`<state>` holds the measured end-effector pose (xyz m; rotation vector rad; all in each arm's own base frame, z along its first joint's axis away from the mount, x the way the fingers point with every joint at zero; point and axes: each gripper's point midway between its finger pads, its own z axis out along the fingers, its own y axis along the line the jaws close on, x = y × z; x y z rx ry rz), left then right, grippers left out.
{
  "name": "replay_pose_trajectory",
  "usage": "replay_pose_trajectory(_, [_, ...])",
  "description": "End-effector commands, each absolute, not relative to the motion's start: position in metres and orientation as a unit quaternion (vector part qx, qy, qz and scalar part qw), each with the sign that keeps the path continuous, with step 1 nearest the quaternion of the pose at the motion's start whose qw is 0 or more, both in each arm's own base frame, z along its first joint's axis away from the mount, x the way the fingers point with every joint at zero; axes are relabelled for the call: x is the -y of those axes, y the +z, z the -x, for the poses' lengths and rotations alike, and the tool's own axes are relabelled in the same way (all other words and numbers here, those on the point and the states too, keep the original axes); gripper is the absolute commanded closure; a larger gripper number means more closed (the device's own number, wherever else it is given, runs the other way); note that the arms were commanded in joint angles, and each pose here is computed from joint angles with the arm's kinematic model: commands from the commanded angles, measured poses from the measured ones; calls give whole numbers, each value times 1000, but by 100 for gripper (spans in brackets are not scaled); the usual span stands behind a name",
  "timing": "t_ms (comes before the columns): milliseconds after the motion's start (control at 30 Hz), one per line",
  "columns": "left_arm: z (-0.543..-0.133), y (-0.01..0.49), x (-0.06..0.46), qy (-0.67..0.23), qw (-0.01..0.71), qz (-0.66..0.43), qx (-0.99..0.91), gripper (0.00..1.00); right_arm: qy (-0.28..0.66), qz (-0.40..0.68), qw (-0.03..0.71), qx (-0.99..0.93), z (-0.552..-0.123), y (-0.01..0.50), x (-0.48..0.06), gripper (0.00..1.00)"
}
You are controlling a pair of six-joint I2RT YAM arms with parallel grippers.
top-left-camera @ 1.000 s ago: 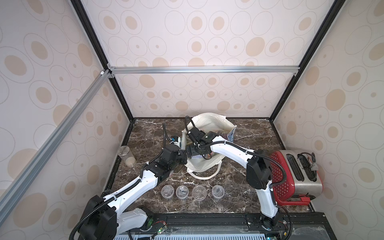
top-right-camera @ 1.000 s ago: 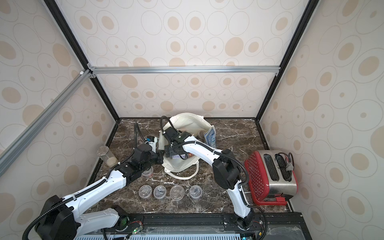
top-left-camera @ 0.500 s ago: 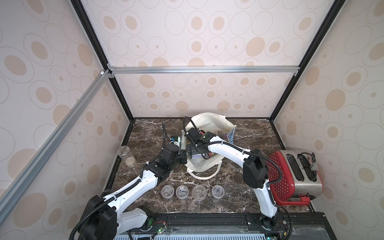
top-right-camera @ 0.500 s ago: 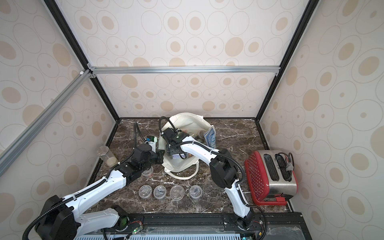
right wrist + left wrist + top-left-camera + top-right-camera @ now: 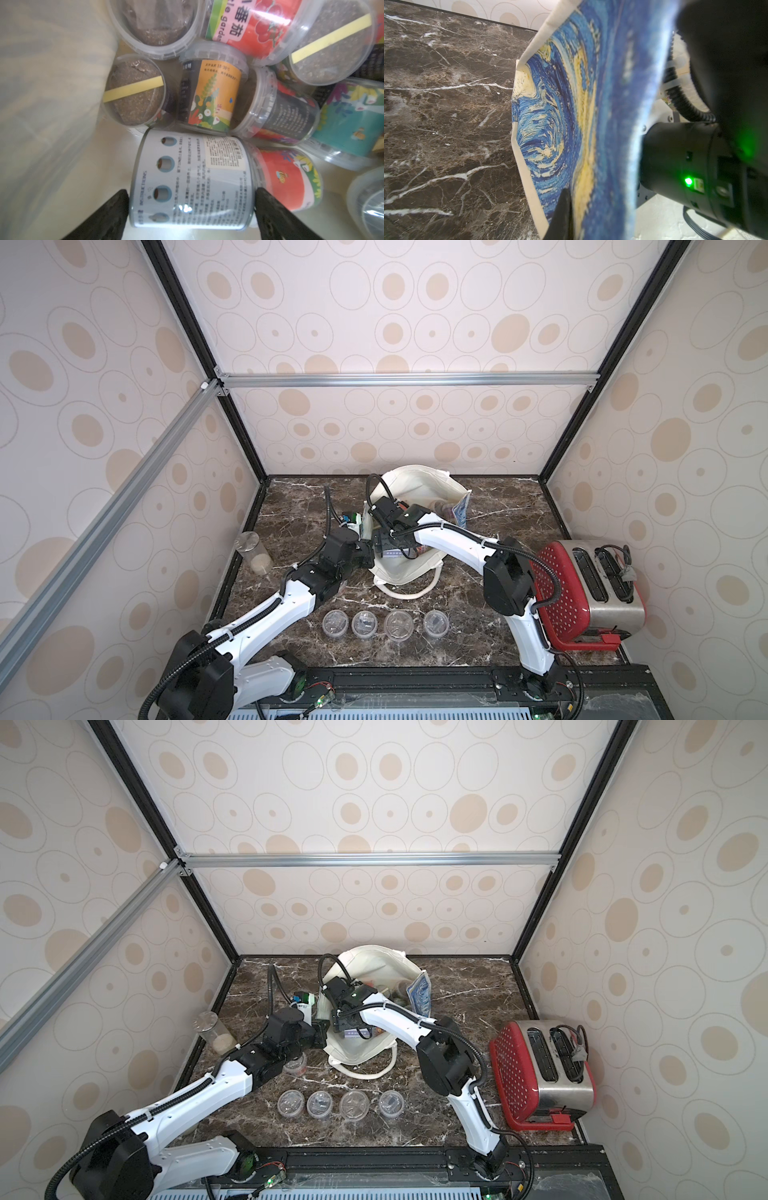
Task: Take out the seed jars from the canvas bag
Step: Pick up the seed jar from the canvas bag.
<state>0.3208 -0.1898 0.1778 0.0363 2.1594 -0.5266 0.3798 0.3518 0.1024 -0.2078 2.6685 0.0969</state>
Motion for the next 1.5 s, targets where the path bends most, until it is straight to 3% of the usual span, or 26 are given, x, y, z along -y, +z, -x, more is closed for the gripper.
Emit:
replay_pose_trajectory(0, [-319, 184, 192, -225, 446, -13, -866, 89, 41, 73, 198, -977, -371, 81, -359, 4])
replay_pose_trajectory(167, [-320, 187, 196, -230, 445, -15, -865, 89, 37, 66, 190, -979, -372, 73, -361, 3])
replay_pose_trajectory(767, [-317, 192, 192, -233, 452, -11, -861, 88, -30, 55, 222, -973, -381, 68, -336, 16])
replay_pose_trajectory(1167, [-318, 197, 188, -229, 460, -1, -858, 80, 41, 57, 280, -958, -385, 142, -347, 27])
replay_pose_trajectory(1267, [-320, 203, 188, -228, 466, -3, -855, 74, 60, 57, 294, -952, -385, 161, -348, 27])
replay_pose_trajectory(1467, [-331, 231, 181, -192, 498, -13, -845, 29, 92, 57, 300, -948, -380, 183, -350, 26])
